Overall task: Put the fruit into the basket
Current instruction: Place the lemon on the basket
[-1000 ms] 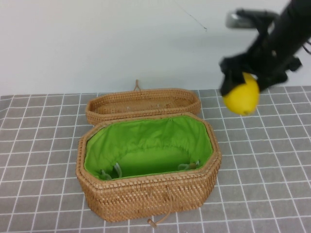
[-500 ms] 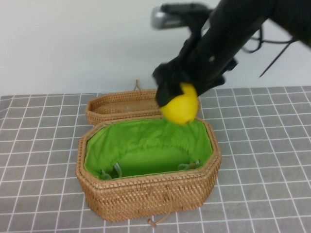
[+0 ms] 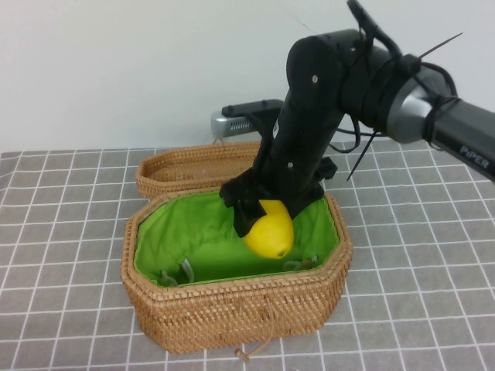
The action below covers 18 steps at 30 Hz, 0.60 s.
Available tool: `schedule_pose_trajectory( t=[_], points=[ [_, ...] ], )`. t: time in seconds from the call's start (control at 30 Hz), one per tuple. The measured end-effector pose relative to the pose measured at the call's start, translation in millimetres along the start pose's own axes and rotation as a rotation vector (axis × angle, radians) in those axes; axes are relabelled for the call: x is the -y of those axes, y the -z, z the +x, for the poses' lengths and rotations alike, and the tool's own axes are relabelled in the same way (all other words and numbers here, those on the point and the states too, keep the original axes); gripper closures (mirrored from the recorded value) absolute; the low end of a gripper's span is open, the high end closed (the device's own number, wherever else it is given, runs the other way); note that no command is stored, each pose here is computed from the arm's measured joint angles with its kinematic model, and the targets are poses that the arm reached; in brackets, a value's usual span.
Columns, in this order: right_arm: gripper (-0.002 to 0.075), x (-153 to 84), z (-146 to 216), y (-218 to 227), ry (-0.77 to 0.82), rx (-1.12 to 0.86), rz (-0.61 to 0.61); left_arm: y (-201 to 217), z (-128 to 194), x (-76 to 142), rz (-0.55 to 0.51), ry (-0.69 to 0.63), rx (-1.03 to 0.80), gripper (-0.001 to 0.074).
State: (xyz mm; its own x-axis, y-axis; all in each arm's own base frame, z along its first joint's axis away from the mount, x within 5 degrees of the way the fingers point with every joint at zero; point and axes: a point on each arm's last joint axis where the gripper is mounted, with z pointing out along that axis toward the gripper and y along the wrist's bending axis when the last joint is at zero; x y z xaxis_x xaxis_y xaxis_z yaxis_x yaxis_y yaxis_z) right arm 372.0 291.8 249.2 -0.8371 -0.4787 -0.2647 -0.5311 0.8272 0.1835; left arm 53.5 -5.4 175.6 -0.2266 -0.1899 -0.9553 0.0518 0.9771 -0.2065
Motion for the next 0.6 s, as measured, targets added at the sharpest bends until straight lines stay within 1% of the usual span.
schedule_pose_trajectory(
  t=[0.13,0.37,0.6],
  points=[
    [0.0181,-0.6,-0.1,-3.1,-0.003,-0.005,-0.012,0.0,0.0,0.0,0.000,0.000,0.000,0.0734],
    [0.0118,-1.9,0.0,-3.1,-0.007,-0.006,-0.026,0.0,0.0,0.0,0.000,0.000,0.000,0.0734],
    [0.0104,-2.5,0.0,-3.1,-0.007,-0.006,-0.033,0.0,0.0,0.0,0.000,0.000,0.000,0.0734]
  ],
)
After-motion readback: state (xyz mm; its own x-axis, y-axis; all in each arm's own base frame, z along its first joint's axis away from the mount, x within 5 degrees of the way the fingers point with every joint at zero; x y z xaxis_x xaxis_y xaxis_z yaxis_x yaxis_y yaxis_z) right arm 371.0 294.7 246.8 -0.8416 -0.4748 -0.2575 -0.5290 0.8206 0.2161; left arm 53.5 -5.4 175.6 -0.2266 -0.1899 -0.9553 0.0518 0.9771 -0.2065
